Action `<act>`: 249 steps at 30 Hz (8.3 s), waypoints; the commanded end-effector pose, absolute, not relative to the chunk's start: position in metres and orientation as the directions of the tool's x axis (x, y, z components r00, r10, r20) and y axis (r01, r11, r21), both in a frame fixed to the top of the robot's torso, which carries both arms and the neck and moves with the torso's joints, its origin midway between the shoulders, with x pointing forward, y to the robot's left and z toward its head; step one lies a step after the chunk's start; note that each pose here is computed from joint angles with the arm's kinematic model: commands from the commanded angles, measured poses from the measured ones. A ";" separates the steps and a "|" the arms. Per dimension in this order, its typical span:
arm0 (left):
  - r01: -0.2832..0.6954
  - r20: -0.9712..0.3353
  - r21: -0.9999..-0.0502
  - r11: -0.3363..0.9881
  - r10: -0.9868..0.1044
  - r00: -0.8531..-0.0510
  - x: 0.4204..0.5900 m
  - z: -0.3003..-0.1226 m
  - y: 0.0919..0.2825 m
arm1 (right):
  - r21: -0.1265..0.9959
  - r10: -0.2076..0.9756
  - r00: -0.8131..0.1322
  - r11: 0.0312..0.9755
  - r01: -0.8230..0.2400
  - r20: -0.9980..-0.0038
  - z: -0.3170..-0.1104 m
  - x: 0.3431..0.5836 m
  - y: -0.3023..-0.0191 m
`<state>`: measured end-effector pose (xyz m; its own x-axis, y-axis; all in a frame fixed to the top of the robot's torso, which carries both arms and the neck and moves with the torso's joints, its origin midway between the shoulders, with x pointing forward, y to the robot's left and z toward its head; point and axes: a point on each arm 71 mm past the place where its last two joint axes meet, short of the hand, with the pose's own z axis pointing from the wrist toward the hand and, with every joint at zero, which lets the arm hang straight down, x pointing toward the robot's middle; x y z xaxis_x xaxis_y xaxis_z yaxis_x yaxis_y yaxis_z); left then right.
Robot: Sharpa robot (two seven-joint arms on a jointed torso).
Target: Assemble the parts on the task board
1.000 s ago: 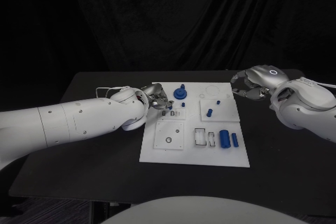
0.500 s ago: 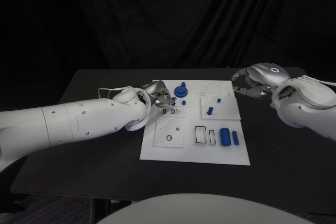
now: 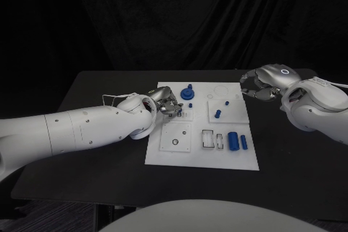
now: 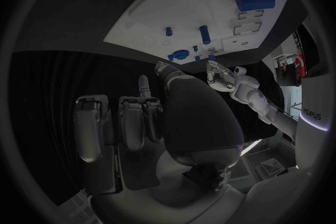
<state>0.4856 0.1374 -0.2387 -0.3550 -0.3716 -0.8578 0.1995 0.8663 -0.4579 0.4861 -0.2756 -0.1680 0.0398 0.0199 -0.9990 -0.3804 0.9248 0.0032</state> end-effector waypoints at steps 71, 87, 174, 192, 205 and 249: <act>0.242 -0.883 -0.436 0.867 -0.359 -0.303 0.478 -0.261 0.140 | 0.003 0.020 0.041 0.931 -0.366 -0.999 -0.168 0.485 -0.278; 0.246 -0.882 -0.434 0.867 -0.353 -0.314 0.477 -0.264 0.139 | 0.003 0.019 0.039 0.931 -0.366 -0.999 -0.168 0.485 -0.278; 0.317 -0.962 -0.271 0.909 -0.243 -0.127 0.532 -0.184 0.191 | 0.019 0.044 0.058 0.929 -0.370 -0.997 -0.166 0.483 -0.281; 0.283 -0.942 -0.236 0.930 -0.147 -0.301 0.556 -0.202 0.182 | 0.020 0.046 0.060 0.927 -0.375 -0.997 -0.166 0.484 -0.279; 0.259 -0.922 -0.223 0.940 -0.117 -0.370 0.559 -0.210 0.177 | 0.019 0.044 0.056 0.926 -0.378 -0.997 -0.166 0.484 -0.277; 0.225 -0.915 -0.211 0.951 -0.111 -0.387 0.562 -0.225 0.169 | 0.018 0.037 0.042 0.927 -0.375 -0.998 -0.167 0.483 -0.277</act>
